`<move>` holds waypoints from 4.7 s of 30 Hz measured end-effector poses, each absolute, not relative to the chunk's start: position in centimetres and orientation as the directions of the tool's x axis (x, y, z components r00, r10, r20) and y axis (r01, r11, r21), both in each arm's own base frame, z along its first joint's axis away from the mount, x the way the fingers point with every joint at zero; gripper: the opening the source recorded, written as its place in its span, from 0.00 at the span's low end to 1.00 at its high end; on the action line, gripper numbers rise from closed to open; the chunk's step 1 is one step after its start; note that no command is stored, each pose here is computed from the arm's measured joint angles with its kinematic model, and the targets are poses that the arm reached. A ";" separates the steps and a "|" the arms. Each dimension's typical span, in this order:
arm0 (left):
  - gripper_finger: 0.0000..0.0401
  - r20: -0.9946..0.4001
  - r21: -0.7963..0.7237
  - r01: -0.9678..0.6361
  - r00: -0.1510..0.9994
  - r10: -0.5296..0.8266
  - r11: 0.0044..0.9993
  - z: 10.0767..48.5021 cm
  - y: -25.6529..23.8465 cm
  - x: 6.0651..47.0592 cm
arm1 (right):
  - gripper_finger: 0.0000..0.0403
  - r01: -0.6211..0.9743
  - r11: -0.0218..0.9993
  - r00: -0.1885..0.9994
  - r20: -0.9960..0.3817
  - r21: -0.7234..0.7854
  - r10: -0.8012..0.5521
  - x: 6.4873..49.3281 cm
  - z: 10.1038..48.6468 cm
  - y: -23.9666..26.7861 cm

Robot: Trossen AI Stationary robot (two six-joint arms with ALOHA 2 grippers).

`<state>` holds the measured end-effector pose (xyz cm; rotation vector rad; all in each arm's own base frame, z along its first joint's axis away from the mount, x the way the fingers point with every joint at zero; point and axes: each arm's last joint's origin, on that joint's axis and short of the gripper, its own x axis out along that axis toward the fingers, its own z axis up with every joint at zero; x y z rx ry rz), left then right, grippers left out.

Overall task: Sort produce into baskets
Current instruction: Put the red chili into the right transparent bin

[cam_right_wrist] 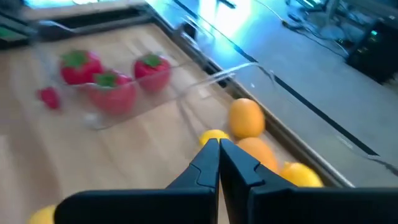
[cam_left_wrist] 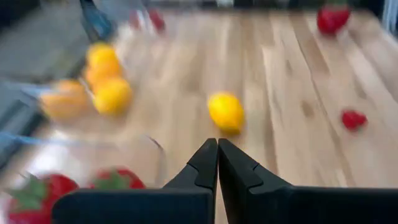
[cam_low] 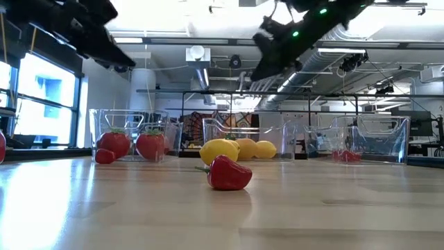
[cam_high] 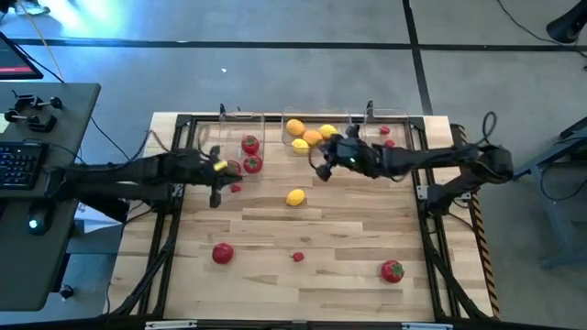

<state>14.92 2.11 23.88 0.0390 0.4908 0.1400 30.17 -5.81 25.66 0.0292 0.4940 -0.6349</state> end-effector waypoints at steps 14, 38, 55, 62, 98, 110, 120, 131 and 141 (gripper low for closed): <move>0.00 -0.887 0.183 -0.071 0.418 0.196 0.980 22.8 -0.7 19.0 | 0.00 0.551 0.823 0.717 -0.425 -0.141 -0.552 28.2 24.9 -2.8; 0.33 -0.907 0.415 -0.088 0.036 0.419 0.906 14.8 -0.5 23.0 | 0.00 0.549 0.824 0.717 -0.426 -0.144 -0.552 28.2 24.9 -2.7; 0.31 -0.922 0.384 -0.121 0.002 0.387 0.915 14.2 0.4 23.3 | 0.00 0.545 0.826 0.719 -0.427 -0.142 -0.548 28.2 24.9 -2.7; 0.17 -0.935 0.354 -0.111 -0.019 0.354 0.929 14.2 0.2 23.1 | 0.00 0.545 0.826 0.719 -0.427 -0.142 -0.548 28.2 24.9 -2.7; 0.51 -0.929 0.364 -0.299 -0.044 0.368 0.882 15.6 0.9 20.7 | 0.00 0.496 0.859 0.739 -0.460 -0.123 -0.493 28.2 24.6 -2.6; 0.51 -0.956 0.280 -0.322 -0.006 0.294 0.905 15.2 2.3 21.2 | 0.00 0.487 0.866 0.744 -0.463 -0.118 -0.482 28.2 24.6 -2.5; 0.48 -0.964 0.254 -0.368 -0.027 0.263 0.895 14.5 2.9 20.6 | 0.00 0.482 0.868 0.745 -0.466 -0.118 -0.477 28.2 24.6 -2.5; 0.21 -0.974 0.218 -0.331 -0.014 0.226 0.918 14.6 2.3 20.7 | 0.00 0.481 0.868 0.744 -0.469 -0.119 -0.476 28.2 24.6 -2.5; 0.09 -0.983 0.157 -0.301 0.041 0.177 0.941 15.3 1.4 20.6 | 0.00 0.441 0.888 0.753 -0.485 -0.132 -0.445 28.1 24.4 -0.6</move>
